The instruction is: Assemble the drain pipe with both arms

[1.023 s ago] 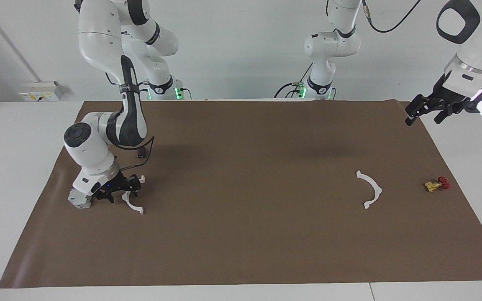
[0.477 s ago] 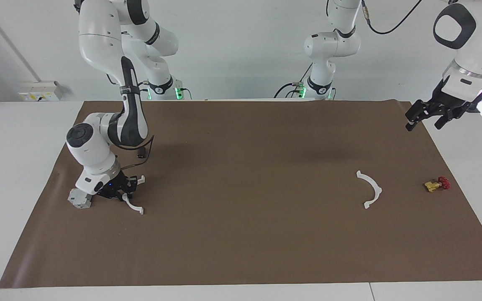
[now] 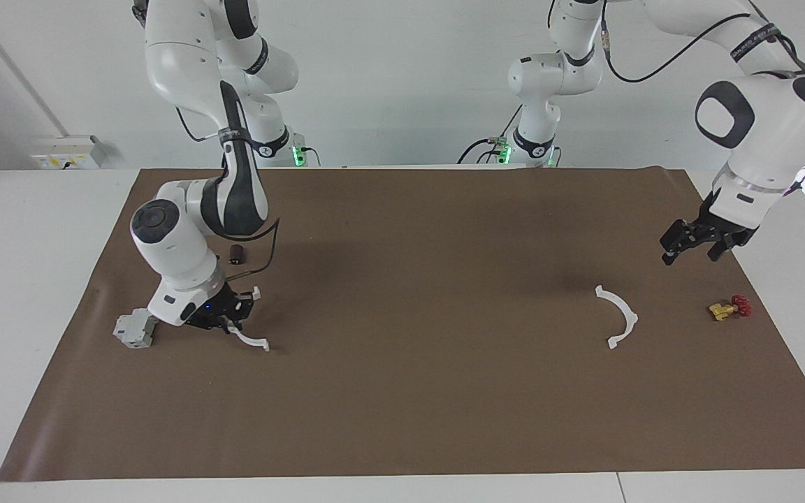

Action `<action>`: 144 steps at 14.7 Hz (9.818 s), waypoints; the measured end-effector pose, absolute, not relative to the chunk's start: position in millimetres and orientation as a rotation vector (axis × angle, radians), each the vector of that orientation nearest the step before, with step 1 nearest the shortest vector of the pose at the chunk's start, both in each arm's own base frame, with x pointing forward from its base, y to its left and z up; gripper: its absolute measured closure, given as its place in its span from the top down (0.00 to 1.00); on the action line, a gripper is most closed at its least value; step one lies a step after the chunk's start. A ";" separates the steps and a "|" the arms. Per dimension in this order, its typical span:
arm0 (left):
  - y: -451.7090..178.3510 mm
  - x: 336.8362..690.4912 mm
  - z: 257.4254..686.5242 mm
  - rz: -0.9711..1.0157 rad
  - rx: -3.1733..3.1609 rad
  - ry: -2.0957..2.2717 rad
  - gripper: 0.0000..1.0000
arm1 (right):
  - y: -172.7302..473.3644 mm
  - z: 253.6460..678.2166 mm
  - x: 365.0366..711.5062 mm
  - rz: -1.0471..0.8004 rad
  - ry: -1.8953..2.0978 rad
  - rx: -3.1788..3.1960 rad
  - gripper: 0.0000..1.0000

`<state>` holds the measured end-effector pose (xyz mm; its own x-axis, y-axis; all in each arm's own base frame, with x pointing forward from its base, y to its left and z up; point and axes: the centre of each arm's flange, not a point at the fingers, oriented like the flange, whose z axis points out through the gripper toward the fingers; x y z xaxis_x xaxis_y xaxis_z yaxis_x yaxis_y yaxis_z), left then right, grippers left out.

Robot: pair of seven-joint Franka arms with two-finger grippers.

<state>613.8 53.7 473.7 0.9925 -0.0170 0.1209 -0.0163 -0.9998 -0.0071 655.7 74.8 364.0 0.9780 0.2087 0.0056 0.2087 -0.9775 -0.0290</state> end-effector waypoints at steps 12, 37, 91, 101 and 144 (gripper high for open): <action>32.3 628.8 318.1 -0.178 -3.108 0.122 1.00 | 334.6 312.8 602.2 -0.058 0.057 -3.091 0.20; 22.3 627.2 338.0 -0.234 -3.104 0.145 0.21 | 177.6 537.3 606.1 0.010 0.235 -3.106 1.00; -398.8 539.6 306.1 -0.245 -3.056 0.189 0.46 | -15.1 589.8 546.7 0.098 0.026 -3.149 1.00; -359.2 565.8 334.7 -0.283 -3.063 0.072 1.00 | -13.8 589.8 546.7 0.097 0.022 -3.149 1.00; 62.6 560.9 600.9 -0.031 -3.144 0.001 1.00 | 1.9 604.9 546.2 0.047 -0.023 -3.151 1.00</action>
